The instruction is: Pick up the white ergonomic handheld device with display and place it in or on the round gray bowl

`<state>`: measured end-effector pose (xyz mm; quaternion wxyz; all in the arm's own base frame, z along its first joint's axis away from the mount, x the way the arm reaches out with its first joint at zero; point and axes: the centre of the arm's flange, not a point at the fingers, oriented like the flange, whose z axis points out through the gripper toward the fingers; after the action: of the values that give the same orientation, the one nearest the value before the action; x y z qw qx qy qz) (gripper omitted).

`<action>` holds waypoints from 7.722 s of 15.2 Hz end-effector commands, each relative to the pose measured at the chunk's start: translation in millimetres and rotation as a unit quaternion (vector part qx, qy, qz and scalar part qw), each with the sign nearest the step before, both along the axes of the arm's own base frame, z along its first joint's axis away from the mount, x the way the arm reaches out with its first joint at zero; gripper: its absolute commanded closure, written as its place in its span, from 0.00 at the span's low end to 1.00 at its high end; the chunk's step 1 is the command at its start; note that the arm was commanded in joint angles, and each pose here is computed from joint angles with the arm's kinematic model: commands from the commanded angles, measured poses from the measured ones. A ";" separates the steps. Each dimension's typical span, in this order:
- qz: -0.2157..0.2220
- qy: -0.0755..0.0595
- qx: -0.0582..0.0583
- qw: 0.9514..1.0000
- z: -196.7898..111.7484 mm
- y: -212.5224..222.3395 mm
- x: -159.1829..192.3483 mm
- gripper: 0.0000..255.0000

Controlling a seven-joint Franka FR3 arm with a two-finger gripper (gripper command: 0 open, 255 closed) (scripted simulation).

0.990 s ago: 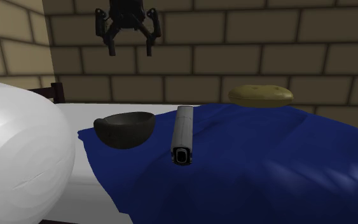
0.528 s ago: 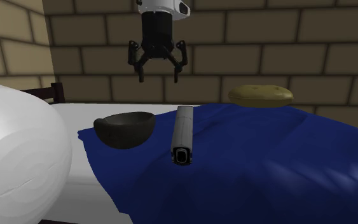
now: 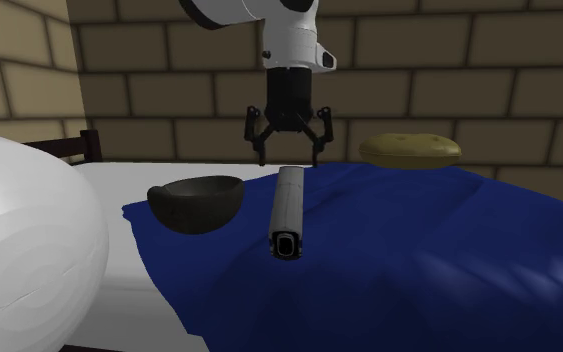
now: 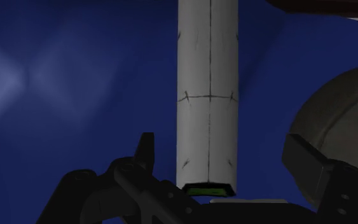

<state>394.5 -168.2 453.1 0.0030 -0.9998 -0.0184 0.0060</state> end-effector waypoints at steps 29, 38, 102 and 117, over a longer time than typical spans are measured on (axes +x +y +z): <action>-0.001 0.001 0.000 1.000 -14.4 -4.1 1.1 1.00; -0.001 0.001 0.000 1.000 33.1 -4.1 1.1 1.00; -0.001 0.001 0.000 1.000 62.6 189.7 39.1 1.00; -0.001 0.001 0.000 1.000 112.6 189.5 39.8 0.00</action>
<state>433.2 22.2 563.1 0.0025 -0.9998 -0.0177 0.0067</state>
